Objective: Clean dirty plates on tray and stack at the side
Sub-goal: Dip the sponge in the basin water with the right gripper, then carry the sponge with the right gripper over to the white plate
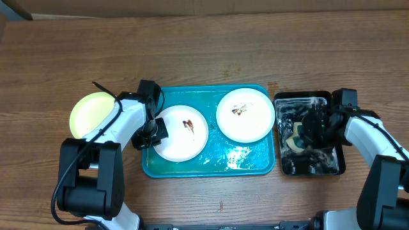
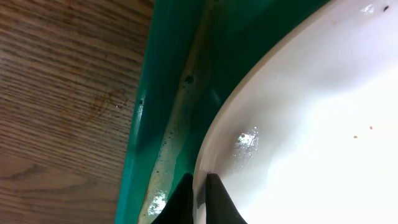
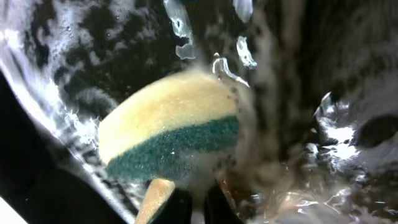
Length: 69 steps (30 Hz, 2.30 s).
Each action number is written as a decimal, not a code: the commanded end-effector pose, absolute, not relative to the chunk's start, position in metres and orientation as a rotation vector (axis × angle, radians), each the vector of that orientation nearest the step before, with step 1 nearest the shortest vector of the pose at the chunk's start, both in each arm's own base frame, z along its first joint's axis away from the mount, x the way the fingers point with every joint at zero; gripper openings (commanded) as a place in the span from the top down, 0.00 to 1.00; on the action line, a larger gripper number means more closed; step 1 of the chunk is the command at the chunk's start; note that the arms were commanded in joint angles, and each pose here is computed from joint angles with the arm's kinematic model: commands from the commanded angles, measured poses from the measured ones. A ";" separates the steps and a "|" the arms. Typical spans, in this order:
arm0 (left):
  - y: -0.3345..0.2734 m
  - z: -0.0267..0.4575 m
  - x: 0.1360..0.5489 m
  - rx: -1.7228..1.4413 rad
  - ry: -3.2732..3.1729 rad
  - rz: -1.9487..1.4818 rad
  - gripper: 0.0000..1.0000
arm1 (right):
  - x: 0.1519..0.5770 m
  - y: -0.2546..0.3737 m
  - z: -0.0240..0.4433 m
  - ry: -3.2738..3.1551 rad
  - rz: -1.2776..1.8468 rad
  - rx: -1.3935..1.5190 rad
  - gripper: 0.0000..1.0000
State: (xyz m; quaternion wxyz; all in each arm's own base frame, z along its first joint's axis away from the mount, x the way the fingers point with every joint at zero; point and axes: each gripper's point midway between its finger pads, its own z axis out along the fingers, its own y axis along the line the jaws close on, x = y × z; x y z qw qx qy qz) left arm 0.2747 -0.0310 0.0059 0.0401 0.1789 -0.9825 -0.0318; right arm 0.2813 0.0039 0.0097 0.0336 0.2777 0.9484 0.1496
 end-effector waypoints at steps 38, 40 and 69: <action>-0.034 -0.008 0.278 0.210 -3.051 -0.029 0.96 | 0.309 0.139 0.117 2.848 0.615 -0.237 0.96; -0.035 -0.008 0.278 0.209 -3.052 -0.024 0.96 | 0.312 0.165 0.122 2.805 0.646 -0.264 0.96; -0.049 -0.008 0.278 0.132 -3.048 0.100 0.96 | 0.291 0.360 0.078 2.594 0.910 -0.613 0.96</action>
